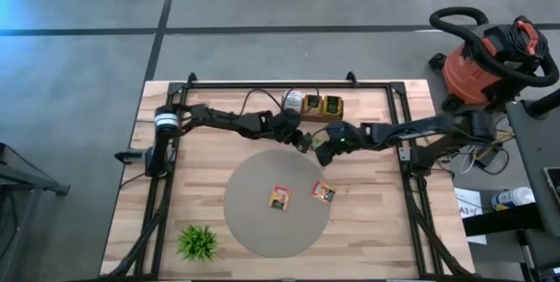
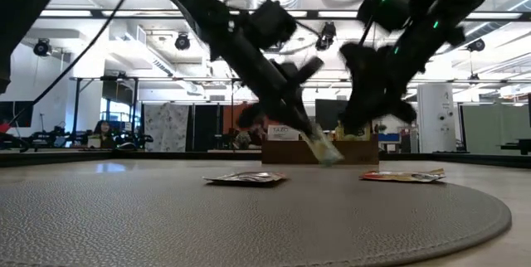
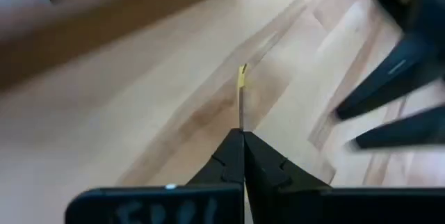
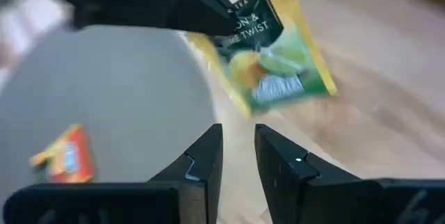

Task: Pick & Place Tea
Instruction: Put the yellow tea bag into the right section of the wooden organizer

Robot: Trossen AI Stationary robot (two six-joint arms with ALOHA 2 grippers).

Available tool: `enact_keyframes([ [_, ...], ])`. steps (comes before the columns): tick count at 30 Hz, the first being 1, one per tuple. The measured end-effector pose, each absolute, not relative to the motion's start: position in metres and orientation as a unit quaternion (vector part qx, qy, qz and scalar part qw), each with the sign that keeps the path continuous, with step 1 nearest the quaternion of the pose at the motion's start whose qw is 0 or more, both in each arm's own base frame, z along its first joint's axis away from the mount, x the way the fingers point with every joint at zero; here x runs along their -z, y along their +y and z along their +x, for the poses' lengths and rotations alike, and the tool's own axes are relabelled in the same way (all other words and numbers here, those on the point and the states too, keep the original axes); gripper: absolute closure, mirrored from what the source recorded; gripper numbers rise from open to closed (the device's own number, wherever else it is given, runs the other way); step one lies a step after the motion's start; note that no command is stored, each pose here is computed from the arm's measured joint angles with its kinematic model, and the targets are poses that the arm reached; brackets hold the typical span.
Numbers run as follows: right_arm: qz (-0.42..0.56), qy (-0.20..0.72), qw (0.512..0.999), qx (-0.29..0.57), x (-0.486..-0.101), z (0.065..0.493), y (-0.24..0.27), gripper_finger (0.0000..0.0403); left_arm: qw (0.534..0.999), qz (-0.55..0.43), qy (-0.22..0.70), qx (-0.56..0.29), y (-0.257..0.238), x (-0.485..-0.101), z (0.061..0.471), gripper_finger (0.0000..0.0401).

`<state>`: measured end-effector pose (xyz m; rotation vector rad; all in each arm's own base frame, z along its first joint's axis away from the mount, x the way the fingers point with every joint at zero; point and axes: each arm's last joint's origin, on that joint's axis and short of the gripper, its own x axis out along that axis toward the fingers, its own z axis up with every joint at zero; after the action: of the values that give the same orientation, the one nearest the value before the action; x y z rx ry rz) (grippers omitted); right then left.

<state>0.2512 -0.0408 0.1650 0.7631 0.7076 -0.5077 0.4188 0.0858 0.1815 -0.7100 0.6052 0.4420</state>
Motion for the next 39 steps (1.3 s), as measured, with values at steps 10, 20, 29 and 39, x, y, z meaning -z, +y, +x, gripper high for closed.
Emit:
enact_keyframes([
  [10, 0.223, 0.229, 0.937, 0.139, -0.249, 0.206, -0.029, 0.0319, 0.941, -0.109, 0.302, -0.106, 0.043, -0.263, 0.384, 0.0401],
  [20, 0.135, 0.26, 0.951, 0.1, -0.295, 0.226, -0.019, 0.0299, 0.936, -0.041, 0.339, -0.091, 0.008, -0.29, 0.355, 0.0401],
  [29, 0.062, 0.363, 0.926, 0.083, -0.318, 0.272, -0.001, 0.0275, 0.923, 0.005, 0.377, -0.082, -0.016, -0.289, 0.344, 0.0401],
  [39, 0.009, 0.379, 0.921, 0.092, -0.322, 0.317, 0.021, 0.0273, 0.929, 0.046, 0.359, -0.073, -0.028, -0.305, 0.331, 0.0401],
])
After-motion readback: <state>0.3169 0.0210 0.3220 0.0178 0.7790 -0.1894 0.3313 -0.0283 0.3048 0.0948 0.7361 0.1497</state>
